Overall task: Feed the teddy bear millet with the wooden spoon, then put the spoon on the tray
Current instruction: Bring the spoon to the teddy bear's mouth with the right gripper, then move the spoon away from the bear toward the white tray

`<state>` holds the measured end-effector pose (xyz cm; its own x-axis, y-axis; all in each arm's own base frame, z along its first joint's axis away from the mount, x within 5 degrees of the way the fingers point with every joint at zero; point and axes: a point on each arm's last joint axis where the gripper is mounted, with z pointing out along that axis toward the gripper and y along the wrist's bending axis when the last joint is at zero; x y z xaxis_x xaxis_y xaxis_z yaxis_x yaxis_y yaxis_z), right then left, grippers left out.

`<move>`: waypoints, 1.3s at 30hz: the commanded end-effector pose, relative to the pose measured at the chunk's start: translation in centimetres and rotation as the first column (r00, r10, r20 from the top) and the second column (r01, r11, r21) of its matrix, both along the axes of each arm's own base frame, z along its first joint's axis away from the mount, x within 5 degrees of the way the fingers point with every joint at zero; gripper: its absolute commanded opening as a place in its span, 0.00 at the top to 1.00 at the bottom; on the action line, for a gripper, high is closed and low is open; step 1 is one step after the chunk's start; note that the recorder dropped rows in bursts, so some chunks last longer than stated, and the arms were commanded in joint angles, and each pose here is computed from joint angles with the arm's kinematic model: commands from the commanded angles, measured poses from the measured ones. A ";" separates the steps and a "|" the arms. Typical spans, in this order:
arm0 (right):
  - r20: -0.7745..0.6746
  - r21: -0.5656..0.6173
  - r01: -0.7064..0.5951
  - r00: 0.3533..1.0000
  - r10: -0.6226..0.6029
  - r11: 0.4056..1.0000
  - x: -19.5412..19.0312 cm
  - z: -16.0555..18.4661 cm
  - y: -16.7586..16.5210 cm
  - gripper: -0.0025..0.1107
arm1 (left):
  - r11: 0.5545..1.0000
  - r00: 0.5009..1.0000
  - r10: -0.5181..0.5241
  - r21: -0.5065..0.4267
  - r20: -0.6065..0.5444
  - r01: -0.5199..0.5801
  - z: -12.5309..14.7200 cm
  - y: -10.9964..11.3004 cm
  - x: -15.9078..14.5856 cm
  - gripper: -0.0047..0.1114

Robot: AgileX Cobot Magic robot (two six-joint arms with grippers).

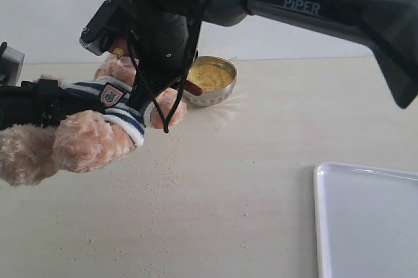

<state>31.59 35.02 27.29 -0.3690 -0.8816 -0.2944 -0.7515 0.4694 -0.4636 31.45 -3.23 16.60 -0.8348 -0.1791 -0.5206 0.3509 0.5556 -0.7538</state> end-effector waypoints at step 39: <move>-0.255 0.335 0.391 0.913 -0.317 0.857 3.6 9.4 -18.2 0.98 | 0.995 0.991 0.102 0.004 0.085 -0.103 0.3 0.6 1.0 0.92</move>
